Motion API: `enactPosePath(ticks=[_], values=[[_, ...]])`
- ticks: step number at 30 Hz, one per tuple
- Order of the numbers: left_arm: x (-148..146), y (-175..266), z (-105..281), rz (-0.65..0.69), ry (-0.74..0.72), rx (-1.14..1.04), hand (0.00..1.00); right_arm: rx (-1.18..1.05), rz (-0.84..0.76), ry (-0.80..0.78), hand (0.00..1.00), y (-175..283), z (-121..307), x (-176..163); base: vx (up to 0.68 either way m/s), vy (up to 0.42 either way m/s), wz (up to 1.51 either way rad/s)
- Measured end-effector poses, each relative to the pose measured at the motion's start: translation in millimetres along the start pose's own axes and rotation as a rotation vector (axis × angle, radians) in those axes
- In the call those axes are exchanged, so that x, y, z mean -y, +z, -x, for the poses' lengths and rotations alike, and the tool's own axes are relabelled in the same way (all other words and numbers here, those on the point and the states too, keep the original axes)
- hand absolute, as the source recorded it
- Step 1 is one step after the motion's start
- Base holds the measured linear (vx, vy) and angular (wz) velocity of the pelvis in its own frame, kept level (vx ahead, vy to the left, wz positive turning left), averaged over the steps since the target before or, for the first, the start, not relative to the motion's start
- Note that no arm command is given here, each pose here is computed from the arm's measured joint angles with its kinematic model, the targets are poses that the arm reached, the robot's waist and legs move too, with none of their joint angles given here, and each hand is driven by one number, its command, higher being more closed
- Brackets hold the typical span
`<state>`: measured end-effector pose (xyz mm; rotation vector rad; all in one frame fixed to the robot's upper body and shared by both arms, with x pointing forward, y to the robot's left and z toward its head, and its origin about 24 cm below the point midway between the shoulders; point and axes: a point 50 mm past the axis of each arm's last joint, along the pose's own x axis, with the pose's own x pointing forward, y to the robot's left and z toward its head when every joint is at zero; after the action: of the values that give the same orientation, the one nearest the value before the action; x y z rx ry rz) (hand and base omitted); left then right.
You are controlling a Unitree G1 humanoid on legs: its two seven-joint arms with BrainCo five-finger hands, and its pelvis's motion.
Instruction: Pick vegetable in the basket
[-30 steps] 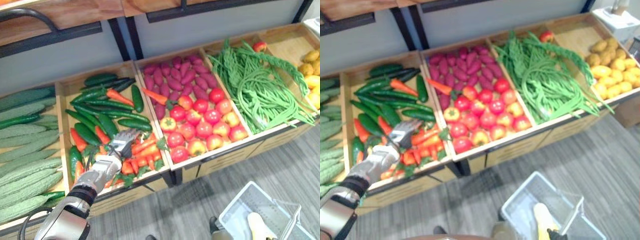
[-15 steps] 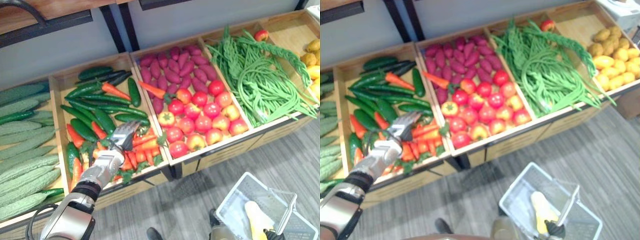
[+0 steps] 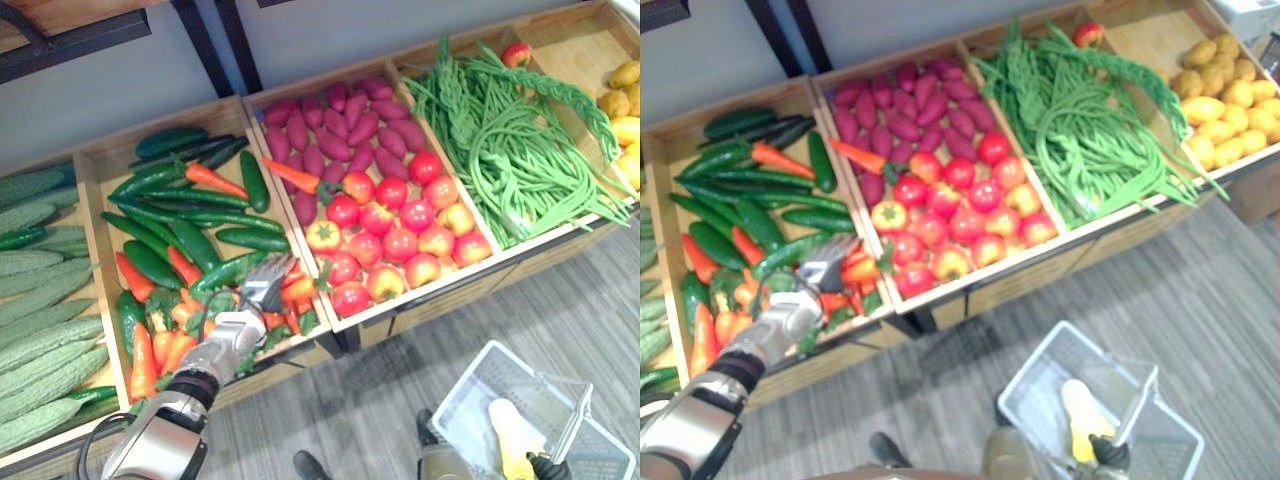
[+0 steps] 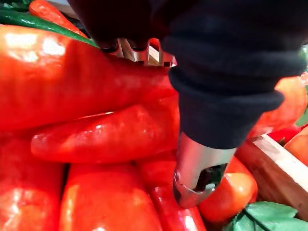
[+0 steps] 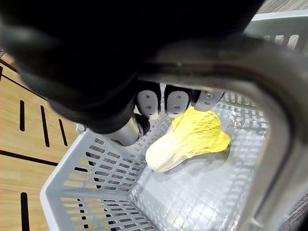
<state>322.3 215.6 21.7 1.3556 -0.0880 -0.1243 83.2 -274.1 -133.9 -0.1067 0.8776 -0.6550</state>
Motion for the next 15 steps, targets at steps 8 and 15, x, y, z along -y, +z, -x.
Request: enactPosePath(ticks=[8, 15], values=[[-22, 1, -17, 0.049, 0.109, -0.056, 1.00, 0.034, 0.016, 0.022, 1.00, 7, 0, -5, -0.04, -0.006, -0.11], [-29, -1, -20, 0.057, 0.146, -0.078, 1.00, 0.038, 0.017, 0.022, 1.00, 8, 0, -5, 0.03, 0.001, -0.04]])
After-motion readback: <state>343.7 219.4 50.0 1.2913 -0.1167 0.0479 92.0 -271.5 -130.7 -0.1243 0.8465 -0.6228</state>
